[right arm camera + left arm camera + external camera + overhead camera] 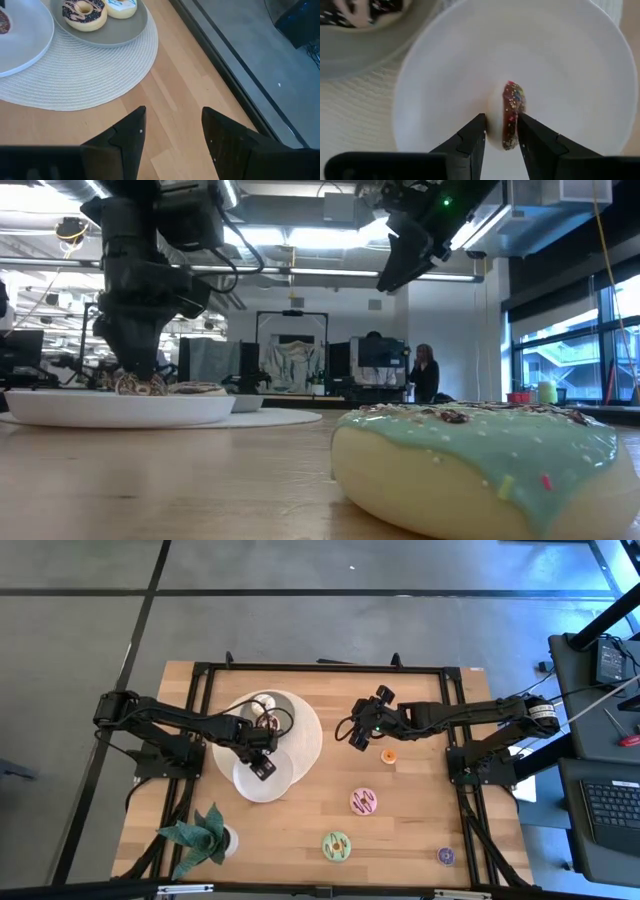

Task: Pick & Place donuts
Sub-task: Put the small brown donut on the white plate, then put the small yellow donut on the white plate

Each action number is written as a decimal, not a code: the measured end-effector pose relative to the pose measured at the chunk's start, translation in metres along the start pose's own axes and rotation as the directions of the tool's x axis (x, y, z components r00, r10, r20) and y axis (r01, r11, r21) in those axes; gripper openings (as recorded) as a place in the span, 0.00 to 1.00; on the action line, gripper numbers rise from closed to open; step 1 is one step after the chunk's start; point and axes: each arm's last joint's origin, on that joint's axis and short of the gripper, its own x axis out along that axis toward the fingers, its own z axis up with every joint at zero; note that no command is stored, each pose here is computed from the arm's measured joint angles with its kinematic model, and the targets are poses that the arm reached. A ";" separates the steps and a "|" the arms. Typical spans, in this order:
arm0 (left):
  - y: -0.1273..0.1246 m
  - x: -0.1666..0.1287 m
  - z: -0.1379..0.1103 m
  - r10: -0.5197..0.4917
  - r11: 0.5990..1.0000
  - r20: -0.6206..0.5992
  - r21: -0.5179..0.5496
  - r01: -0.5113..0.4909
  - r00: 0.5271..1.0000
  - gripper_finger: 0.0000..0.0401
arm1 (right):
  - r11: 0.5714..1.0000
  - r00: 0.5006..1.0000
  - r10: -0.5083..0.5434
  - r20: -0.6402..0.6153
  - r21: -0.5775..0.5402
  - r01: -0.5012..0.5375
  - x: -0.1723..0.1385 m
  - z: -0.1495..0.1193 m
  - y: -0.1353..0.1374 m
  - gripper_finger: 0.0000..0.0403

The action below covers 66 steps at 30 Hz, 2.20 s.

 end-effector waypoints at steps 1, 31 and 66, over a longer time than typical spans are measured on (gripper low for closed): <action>0.000 0.000 0.000 0.011 1.000 0.007 0.000 -0.011 1.000 0.27 | 1.000 1.000 0.000 0.000 0.000 0.000 0.000 0.000 0.000 0.48; -0.027 -0.032 0.047 -0.099 0.975 0.462 0.223 -0.008 0.881 0.27 | 0.993 0.910 0.042 -0.412 0.119 0.008 0.008 -0.066 0.000 0.48; -0.032 -0.033 0.050 -0.167 0.952 0.480 0.305 0.014 0.861 0.28 | 0.927 0.805 0.120 -0.581 0.356 0.120 0.028 -0.147 0.004 0.42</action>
